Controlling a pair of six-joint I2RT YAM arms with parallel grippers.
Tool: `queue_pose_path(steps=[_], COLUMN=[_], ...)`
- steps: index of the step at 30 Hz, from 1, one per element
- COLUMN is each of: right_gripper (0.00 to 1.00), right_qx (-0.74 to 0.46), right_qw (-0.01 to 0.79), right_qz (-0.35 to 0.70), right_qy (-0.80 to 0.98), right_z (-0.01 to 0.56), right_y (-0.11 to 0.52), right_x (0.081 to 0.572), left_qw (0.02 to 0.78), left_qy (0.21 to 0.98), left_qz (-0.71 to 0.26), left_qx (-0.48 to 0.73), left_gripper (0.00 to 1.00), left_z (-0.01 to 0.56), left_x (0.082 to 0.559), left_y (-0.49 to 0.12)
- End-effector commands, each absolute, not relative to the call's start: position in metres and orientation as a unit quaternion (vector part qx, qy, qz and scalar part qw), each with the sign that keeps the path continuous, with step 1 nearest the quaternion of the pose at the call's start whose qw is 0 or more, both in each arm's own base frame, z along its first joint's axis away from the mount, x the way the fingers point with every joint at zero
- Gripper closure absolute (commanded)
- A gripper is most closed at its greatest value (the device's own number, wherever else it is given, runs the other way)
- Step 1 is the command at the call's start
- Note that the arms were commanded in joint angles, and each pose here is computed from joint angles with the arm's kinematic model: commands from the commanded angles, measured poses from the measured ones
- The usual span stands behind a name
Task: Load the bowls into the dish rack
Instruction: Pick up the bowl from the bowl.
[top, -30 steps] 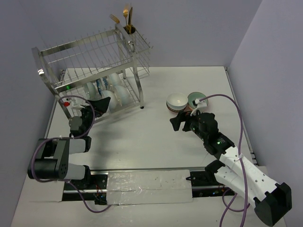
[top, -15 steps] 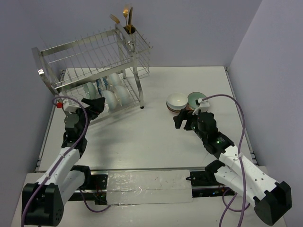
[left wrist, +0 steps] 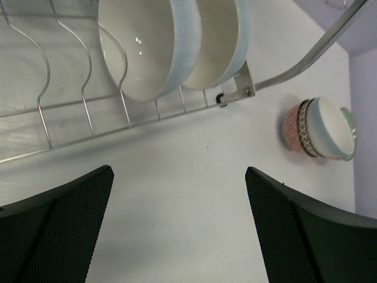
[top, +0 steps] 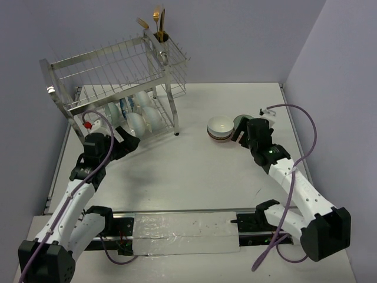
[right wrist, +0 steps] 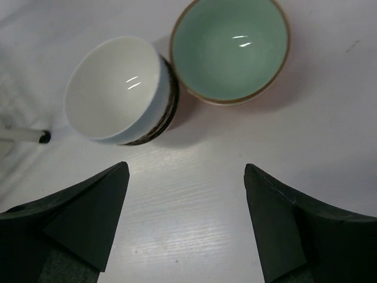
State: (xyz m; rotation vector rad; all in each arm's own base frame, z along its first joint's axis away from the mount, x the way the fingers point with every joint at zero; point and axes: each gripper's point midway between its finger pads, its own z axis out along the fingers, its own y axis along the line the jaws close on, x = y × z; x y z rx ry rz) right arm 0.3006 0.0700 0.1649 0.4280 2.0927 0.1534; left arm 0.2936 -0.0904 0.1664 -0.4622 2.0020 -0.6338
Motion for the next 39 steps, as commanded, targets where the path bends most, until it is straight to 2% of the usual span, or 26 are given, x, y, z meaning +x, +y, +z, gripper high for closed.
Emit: queue_pose_path(steps=[1,5,9,13,22,36,39], right_gripper=[0.15,0.25,0.30,0.32,0.43,0.59,0.66], right_qx=[0.233,0.317,0.368,0.392,0.388,0.380,0.376], right_qw=[0.463,0.441,0.425,0.408,0.408,0.385,0.385], right_qz=[0.056,0.054,0.062,0.037,0.052,0.039,0.040], right_qy=[0.853,0.838,0.825,0.824,0.825,0.840,0.842], right_z=[0.170,0.160,0.146,0.127,0.110,0.090,0.090], right_y=[0.049,0.009,-0.020,-0.039,-0.044,-0.046,-0.045], right_x=[0.315,0.334,0.352,0.369,0.403,0.414,0.414], left_qw=[0.447,0.457,0.496,0.529,0.535,0.538,0.538], left_qy=[0.853,0.858,0.831,0.813,0.818,0.823,0.823], left_qz=[-0.231,-0.225,-0.254,-0.241,-0.210,-0.180,-0.181], left_qx=[-0.139,-0.068,0.004,0.030,0.012,-0.009,-0.007], left_gripper=[0.01,0.01,0.01,0.01,0.01,0.01,0.01], left_z=[0.168,0.181,0.206,0.221,0.215,0.210,0.210], left_x=[0.273,0.268,0.265,0.264,0.260,0.267,0.268], left_y=[-0.091,-0.095,-0.109,-0.105,-0.093,-0.081,-0.082])
